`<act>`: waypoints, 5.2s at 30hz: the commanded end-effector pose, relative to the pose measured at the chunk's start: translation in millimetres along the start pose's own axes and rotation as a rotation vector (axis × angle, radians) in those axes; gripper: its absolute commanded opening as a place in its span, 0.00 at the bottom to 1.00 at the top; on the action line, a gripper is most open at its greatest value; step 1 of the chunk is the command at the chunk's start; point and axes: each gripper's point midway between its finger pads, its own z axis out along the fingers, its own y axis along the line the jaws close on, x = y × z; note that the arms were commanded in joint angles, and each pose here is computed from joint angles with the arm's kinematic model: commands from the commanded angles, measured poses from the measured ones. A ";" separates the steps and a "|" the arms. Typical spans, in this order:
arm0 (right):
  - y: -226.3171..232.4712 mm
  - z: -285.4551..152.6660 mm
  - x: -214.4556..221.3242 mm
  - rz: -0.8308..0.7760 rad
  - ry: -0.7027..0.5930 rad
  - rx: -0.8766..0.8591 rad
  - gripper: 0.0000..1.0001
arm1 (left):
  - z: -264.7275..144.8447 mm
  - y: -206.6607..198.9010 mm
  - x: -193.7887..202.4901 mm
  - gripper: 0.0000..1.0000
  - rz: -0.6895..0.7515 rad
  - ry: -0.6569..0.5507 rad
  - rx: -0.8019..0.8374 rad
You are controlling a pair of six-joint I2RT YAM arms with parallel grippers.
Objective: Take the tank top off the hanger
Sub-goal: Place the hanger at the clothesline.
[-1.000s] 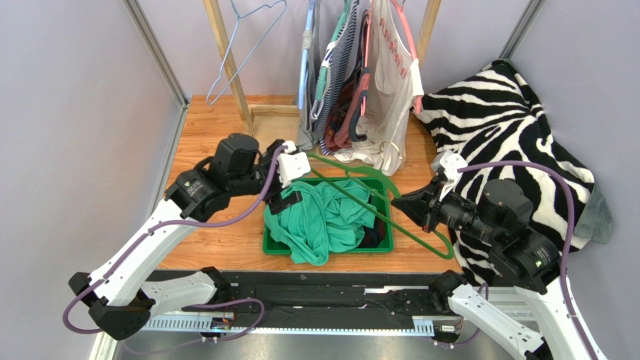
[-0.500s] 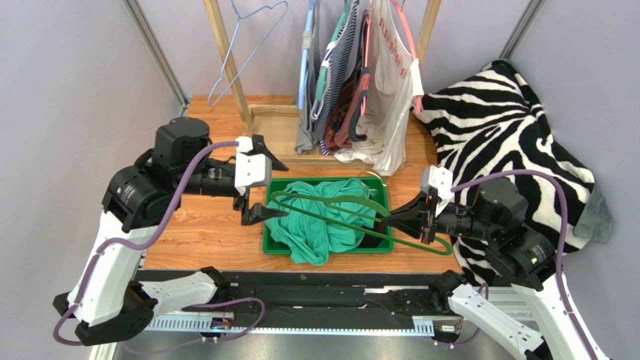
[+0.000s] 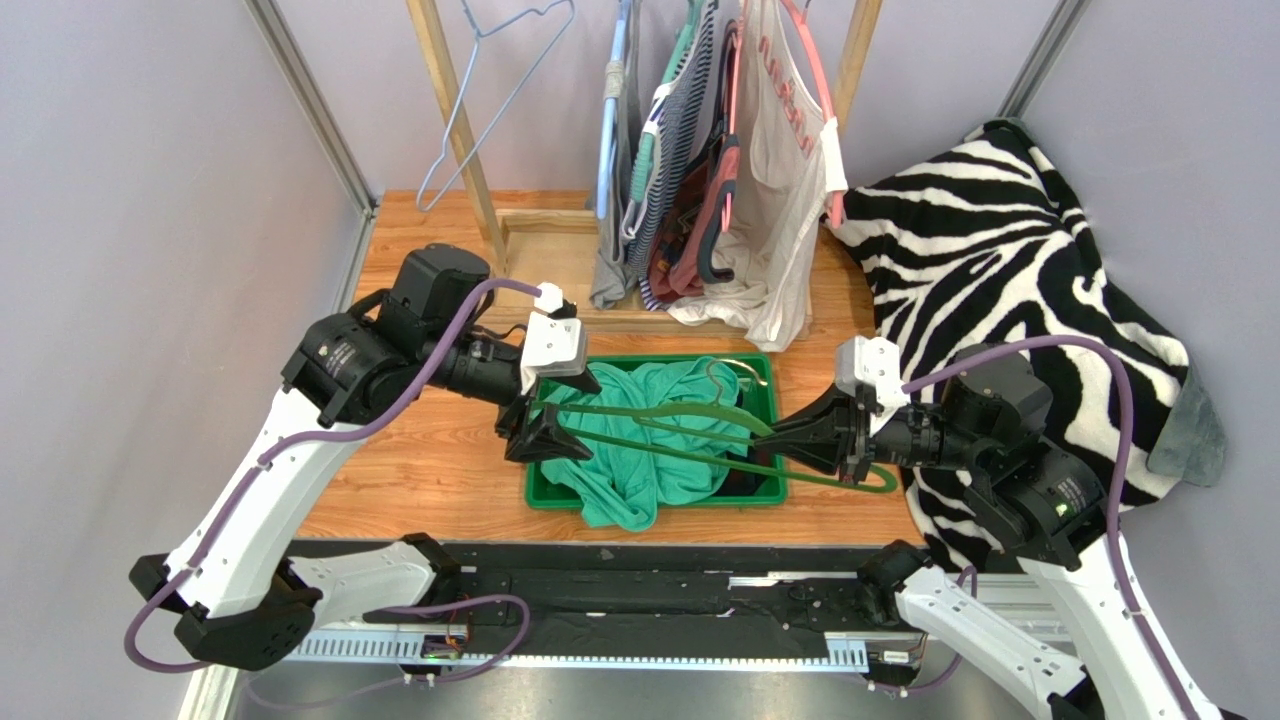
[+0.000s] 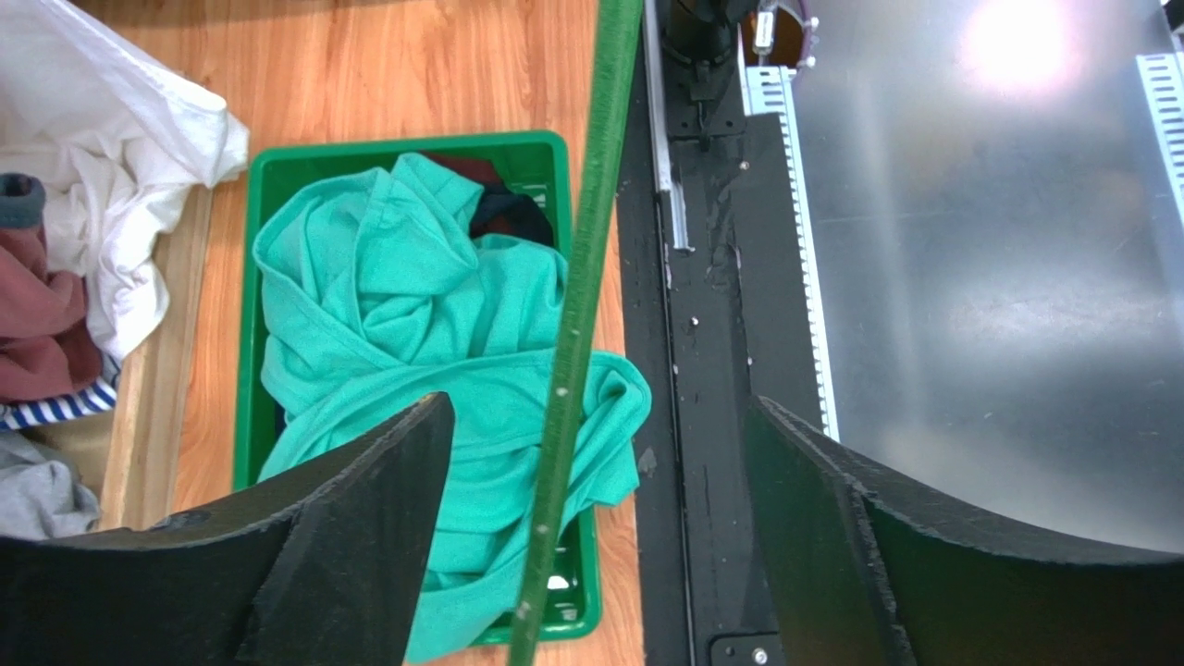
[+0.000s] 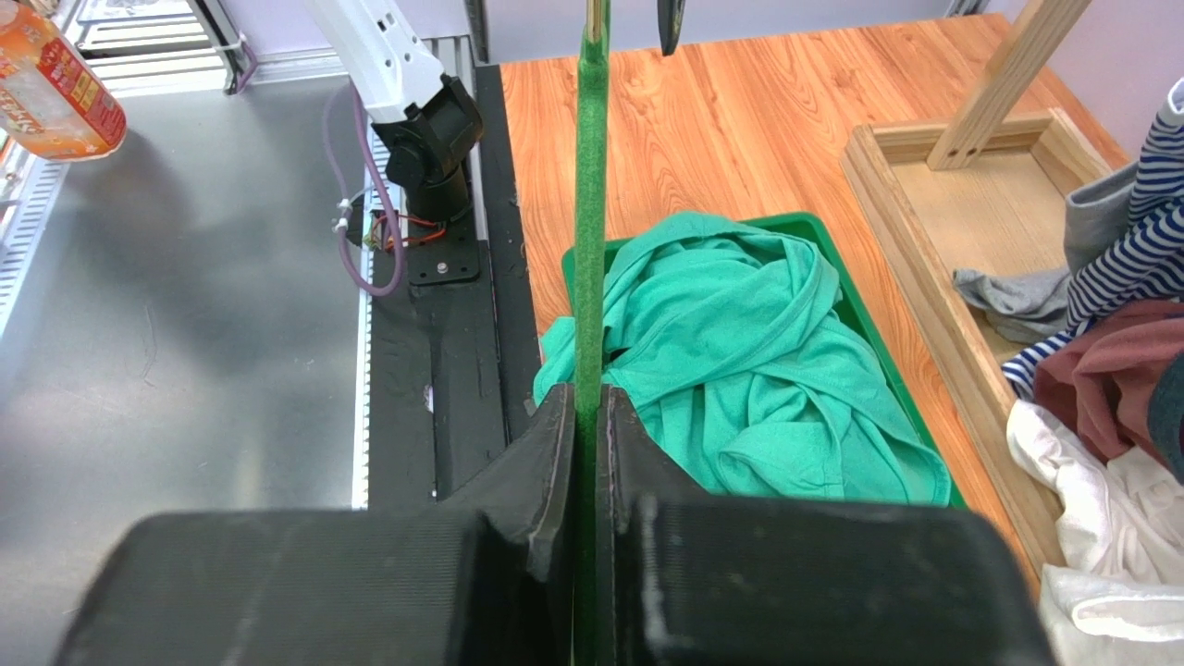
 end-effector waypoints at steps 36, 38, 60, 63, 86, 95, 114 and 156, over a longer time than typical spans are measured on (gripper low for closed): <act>-47.9 67.4 -7.2 0.187 -0.139 0.056 0.57 | -174.1 -25.9 -77.9 0.00 0.226 -0.299 -0.866; -34.0 98.5 13.6 0.172 -0.065 0.003 0.55 | -189.3 -26.1 -98.7 0.00 0.229 -0.366 -0.922; -64.2 207.4 210.6 -0.059 0.517 0.371 0.63 | -224.6 160.3 -43.2 0.00 -0.309 -0.136 -1.366; -74.0 206.7 218.6 -0.072 0.550 0.420 0.36 | -217.8 178.4 -48.1 0.00 -0.348 -0.128 -1.330; -131.1 176.3 186.8 0.073 0.376 0.665 0.24 | -201.2 301.7 -42.1 0.00 -0.526 -0.170 -1.260; -118.6 169.1 191.2 0.094 0.379 0.620 0.24 | -200.8 303.5 -69.5 0.00 -0.483 -0.272 -1.210; -105.4 160.3 142.3 0.145 0.274 0.610 0.19 | -208.4 339.5 -44.2 0.00 -0.513 -0.232 -1.326; -115.4 111.1 36.6 0.118 0.088 0.736 0.53 | -171.1 196.9 -109.6 0.99 -0.084 -0.161 -1.154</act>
